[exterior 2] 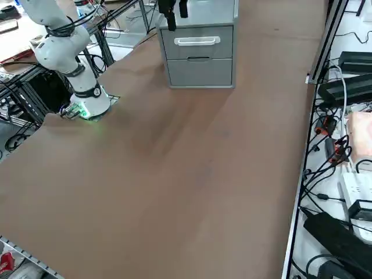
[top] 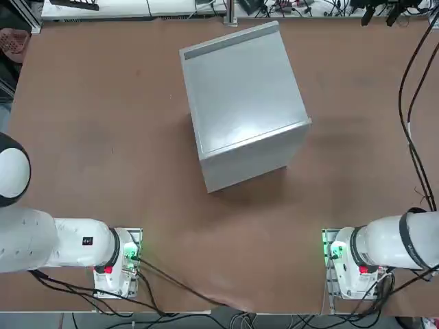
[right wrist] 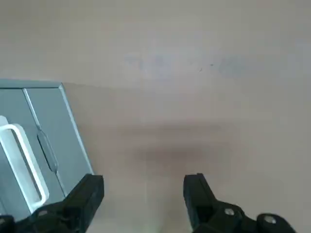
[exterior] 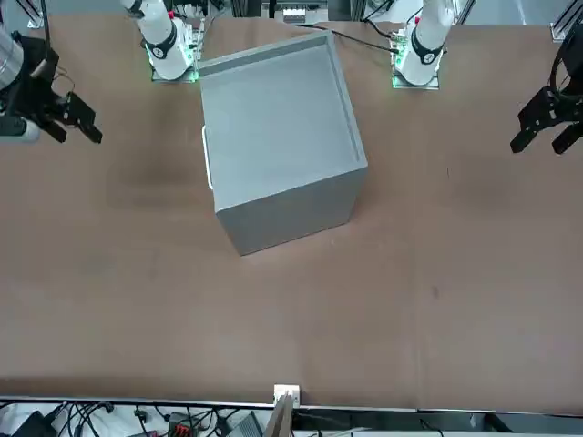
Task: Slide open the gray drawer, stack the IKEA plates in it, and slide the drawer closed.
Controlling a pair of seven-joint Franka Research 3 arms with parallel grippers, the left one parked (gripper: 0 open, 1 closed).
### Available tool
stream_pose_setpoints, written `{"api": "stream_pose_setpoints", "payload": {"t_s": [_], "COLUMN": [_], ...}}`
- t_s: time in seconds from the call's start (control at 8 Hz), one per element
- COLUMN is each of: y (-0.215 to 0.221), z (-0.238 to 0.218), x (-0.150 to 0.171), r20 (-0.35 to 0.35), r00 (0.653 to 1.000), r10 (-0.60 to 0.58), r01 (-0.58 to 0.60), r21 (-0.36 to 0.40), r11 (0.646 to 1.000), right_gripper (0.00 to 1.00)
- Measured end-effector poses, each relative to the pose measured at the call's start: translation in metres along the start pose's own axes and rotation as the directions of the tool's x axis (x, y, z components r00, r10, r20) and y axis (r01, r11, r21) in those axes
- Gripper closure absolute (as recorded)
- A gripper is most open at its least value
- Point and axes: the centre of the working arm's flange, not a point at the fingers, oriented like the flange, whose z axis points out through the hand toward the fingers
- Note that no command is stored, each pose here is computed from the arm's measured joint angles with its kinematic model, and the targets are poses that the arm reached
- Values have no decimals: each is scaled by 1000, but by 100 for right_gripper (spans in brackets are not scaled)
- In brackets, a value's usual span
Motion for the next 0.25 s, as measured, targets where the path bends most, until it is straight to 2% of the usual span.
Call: {"api": "stream_pose_setpoints", "payload": {"t_s": [0.25], "y": [6], "z": [-1], "x": [-7], "r20": [-1], "r00": [1000], "r10": [10], "r01": [-10], "r21": [1], "r11": [1000], "right_gripper": [0]}}
